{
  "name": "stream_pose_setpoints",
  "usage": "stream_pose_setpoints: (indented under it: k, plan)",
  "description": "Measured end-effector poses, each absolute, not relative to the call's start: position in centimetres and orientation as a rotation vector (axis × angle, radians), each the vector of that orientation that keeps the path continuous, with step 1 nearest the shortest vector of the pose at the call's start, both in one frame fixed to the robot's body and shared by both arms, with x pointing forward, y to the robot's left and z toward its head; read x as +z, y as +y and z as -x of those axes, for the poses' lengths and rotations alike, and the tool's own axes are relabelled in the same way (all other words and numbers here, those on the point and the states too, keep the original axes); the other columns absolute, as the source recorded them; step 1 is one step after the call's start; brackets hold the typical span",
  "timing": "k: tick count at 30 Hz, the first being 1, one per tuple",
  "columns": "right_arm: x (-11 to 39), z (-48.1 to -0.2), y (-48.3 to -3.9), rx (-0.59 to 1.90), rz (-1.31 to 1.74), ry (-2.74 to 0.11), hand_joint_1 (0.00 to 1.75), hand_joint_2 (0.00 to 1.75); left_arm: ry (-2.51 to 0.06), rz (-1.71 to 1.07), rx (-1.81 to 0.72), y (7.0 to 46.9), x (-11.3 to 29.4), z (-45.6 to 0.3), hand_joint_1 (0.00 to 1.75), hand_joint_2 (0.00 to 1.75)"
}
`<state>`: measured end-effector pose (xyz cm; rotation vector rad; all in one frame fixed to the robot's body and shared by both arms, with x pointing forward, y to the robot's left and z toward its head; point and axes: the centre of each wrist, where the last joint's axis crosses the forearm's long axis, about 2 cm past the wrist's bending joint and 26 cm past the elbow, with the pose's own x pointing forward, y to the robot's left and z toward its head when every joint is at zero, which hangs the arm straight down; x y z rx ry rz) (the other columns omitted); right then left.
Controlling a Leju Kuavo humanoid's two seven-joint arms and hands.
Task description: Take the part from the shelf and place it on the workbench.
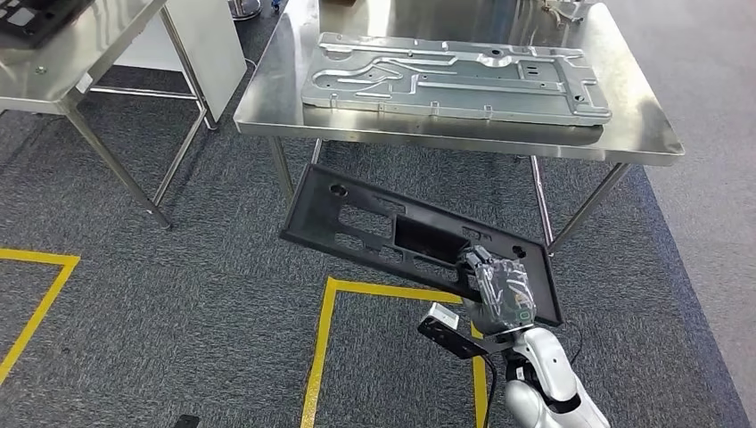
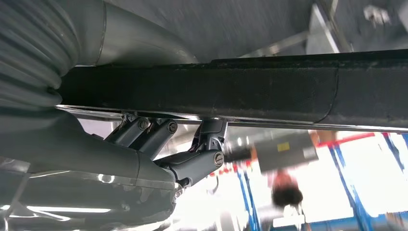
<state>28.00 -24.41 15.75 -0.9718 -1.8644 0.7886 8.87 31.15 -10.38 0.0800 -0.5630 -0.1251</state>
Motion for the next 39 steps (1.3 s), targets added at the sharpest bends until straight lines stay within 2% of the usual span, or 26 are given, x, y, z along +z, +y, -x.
stream_pose_setpoints:
  k: [8, 18, 30, 39]
  plan:
    - [19.9, -29.3, -26.2, 0.667, 1.063, -1.909, 1.75, 1.75, -0.559, -0.081, -0.112, 31.2, -10.5, -8.4, 0.0, 0.0]
    - [20.6, -29.9, -27.5, 0.692, 1.149, -1.831, 1.75, 1.75, -0.554, -0.078, -0.114, 31.3, -10.5, -8.1, 0.0, 0.0]
    - [19.0, -32.3, -27.9, 0.981, 1.214, -1.584, 1.75, 1.75, -0.55, -0.069, -0.123, 31.4, -10.5, -8.0, 0.0, 0.0]
    - [18.9, -34.1, -27.1, 1.137, 1.224, -1.52, 1.75, 1.75, -0.55, -0.071, -0.132, 31.5, -10.5, -8.4, 0.0, 0.0]
